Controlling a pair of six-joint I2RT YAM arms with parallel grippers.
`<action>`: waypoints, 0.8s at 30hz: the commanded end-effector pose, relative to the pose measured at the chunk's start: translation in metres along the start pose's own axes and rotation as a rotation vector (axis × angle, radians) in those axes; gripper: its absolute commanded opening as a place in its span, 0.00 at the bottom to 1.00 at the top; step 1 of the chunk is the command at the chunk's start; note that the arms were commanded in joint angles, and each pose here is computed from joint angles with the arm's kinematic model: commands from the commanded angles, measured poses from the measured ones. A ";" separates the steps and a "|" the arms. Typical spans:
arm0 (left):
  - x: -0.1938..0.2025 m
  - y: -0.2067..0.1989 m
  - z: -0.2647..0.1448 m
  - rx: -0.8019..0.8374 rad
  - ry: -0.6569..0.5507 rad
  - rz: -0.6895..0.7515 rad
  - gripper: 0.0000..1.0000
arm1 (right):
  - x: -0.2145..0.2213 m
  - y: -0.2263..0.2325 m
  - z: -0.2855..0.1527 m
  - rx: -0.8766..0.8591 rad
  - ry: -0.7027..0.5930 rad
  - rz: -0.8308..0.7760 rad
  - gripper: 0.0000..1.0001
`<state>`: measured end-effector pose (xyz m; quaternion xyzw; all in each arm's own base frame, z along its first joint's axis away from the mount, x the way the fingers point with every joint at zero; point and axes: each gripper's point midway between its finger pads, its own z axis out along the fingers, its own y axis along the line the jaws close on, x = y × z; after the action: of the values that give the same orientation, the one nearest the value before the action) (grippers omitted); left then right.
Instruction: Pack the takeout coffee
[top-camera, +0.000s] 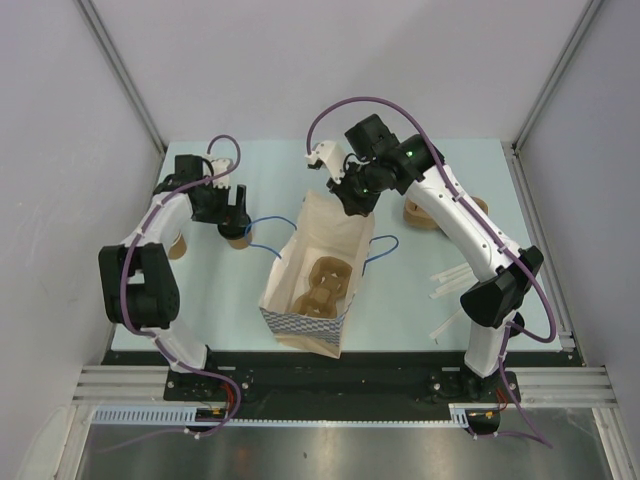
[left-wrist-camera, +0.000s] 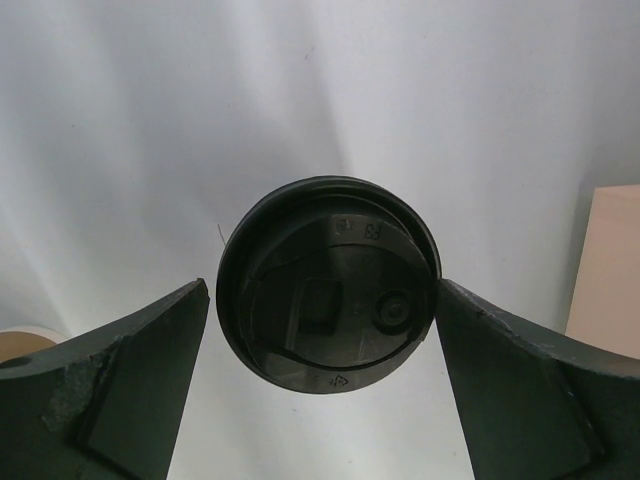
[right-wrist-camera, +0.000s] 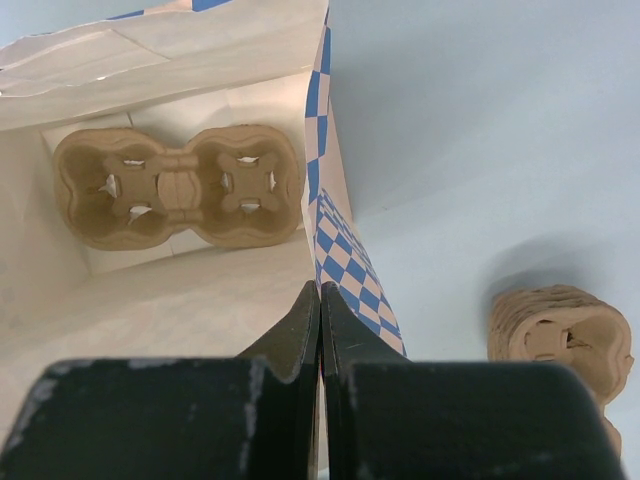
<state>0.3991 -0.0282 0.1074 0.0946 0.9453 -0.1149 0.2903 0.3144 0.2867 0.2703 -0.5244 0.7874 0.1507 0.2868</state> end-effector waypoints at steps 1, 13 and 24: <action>-0.004 0.002 0.006 0.006 -0.015 -0.020 0.97 | -0.007 0.001 -0.009 0.000 -0.040 -0.010 0.00; 0.002 -0.002 0.008 0.022 0.009 -0.049 0.86 | -0.006 0.001 -0.009 -0.005 -0.038 -0.007 0.00; 0.007 0.004 -0.002 -0.045 0.038 -0.102 0.99 | -0.005 0.002 -0.013 -0.002 -0.040 -0.009 0.00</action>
<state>0.3969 -0.0312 0.0993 0.0697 0.9508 -0.1262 0.2741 0.3137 0.2864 0.2686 -0.5243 0.7879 0.1545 0.2835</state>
